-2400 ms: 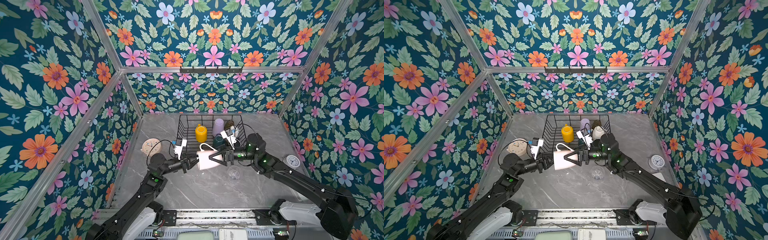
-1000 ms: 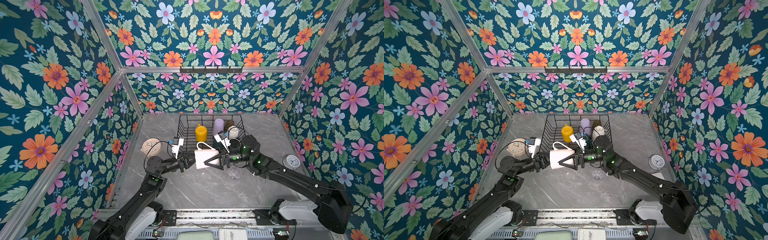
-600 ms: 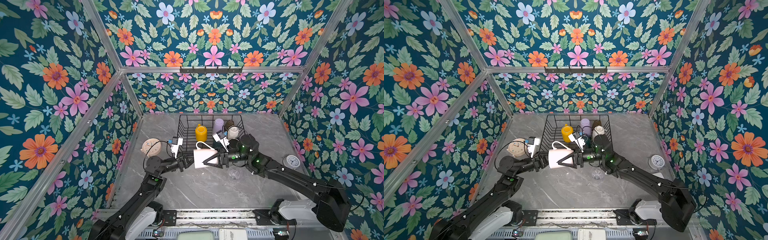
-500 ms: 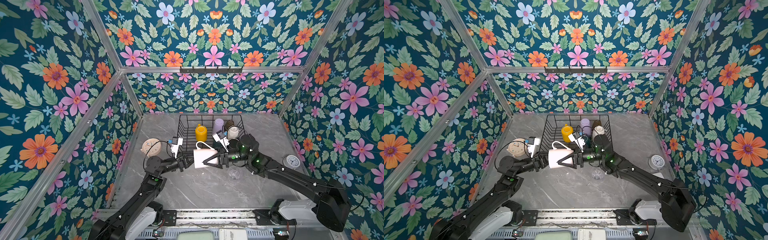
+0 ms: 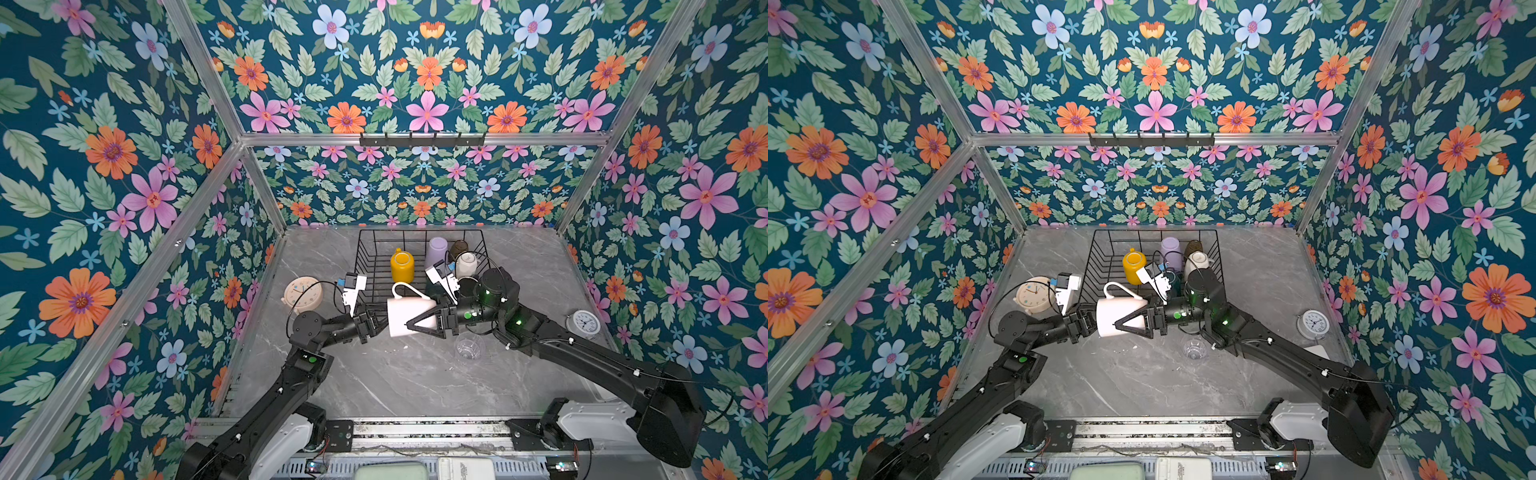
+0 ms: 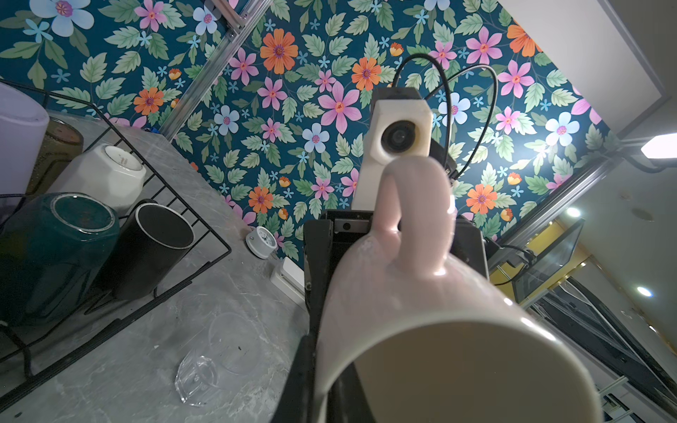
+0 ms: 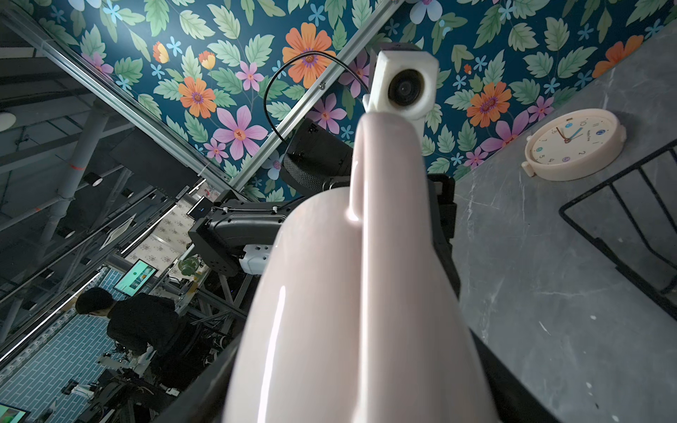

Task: Load the cups into the dish rack
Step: 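Close the right gripper on the pink mug's handle while the left gripper holds it, then open the left gripper and withdraw it while the right gripper carries the pink mug, then lower the pink mug mouth-down into the rack beside the yellow mug with the right gripper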

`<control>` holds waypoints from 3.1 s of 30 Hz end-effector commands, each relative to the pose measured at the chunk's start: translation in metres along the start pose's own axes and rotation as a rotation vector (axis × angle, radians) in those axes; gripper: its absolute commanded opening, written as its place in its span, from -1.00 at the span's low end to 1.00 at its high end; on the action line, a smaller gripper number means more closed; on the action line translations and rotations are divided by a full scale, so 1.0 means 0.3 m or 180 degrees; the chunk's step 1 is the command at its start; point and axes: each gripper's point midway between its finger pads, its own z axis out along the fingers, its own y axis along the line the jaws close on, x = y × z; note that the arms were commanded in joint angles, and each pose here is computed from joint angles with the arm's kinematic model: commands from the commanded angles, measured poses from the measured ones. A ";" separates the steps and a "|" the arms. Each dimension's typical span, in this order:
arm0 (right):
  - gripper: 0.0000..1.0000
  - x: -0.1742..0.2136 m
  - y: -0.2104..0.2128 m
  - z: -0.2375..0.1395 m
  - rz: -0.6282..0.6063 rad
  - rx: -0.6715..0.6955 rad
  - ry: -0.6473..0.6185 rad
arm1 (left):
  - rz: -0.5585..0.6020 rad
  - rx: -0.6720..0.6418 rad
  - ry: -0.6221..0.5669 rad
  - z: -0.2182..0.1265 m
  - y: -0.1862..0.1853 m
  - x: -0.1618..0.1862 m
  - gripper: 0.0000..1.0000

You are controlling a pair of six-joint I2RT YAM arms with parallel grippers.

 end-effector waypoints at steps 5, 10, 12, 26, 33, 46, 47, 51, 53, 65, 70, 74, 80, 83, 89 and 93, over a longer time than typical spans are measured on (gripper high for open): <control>-0.64 -0.043 -0.061 -0.020 0.0065 0.0450 -0.0229 | 0.0334 0.0080 -0.0062 0.000 -0.047 -0.030 -0.47; -0.67 -0.063 -0.040 -0.035 0.0008 0.0476 -0.0290 | 0.0341 0.0036 -0.0056 0.000 -0.042 -0.033 0.08; -0.67 -0.068 -0.035 -0.044 -0.0008 0.0517 -0.0309 | 0.0350 0.0009 -0.0057 -0.001 -0.038 -0.033 0.38; -0.70 -0.104 -0.093 -0.177 -0.0073 0.1659 -0.0244 | 0.0720 -0.2399 -0.0596 -0.220 0.226 -0.168 0.99; -0.72 -0.147 -0.204 -0.203 -0.0057 0.2332 -0.0104 | 0.0780 -0.3513 -0.1199 -0.453 0.275 -0.222 0.99; -0.79 -0.267 -0.378 -0.104 -0.0141 0.2896 0.0234 | 0.0890 -0.3884 -0.1563 -0.582 0.242 -0.214 0.99; -0.79 -0.273 -0.393 -0.097 -0.0166 0.2953 0.0274 | 0.0891 -0.3890 -0.1573 -0.585 0.241 -0.213 0.99; -0.80 -0.292 -0.473 -0.034 -0.0164 0.3056 0.0439 | 0.0887 -0.3931 -0.1606 -0.601 0.241 -0.205 0.99; -0.81 -0.300 -0.506 -0.010 -0.0173 0.3111 0.0495 | 0.0882 -0.3957 -0.1605 -0.606 0.240 -0.204 0.99; -0.83 -0.280 -0.721 0.163 -0.0236 0.3398 0.0969 | 0.0908 -0.4015 -0.1640 -0.624 0.228 -0.206 0.99; -0.83 -0.229 -0.820 0.202 -0.0226 0.3519 0.1170 | 0.0922 -0.4033 -0.1715 -0.638 0.214 -0.211 0.99; -0.83 -0.182 -0.888 0.215 -0.0204 0.3585 0.1285 | 0.0908 -0.4048 -0.1775 -0.650 0.195 -0.219 0.99; -0.83 -0.097 -0.961 0.224 -0.0233 0.3662 0.1547 | 0.0936 -0.3991 -0.1824 -0.645 0.142 -0.254 0.99; -0.83 -0.065 -0.985 0.231 -0.0274 0.3683 0.1649 | 0.0924 -0.3972 -0.1818 -0.639 0.146 -0.255 0.99; -0.80 -0.017 -1.021 0.237 -0.0269 0.3700 0.1786 | 0.0906 -0.3917 -0.1833 -0.631 0.142 -0.258 0.99; -0.75 0.006 -1.036 0.245 -0.0265 0.3683 0.1848 | 0.0915 -0.3907 -0.1840 -0.632 0.136 -0.260 0.99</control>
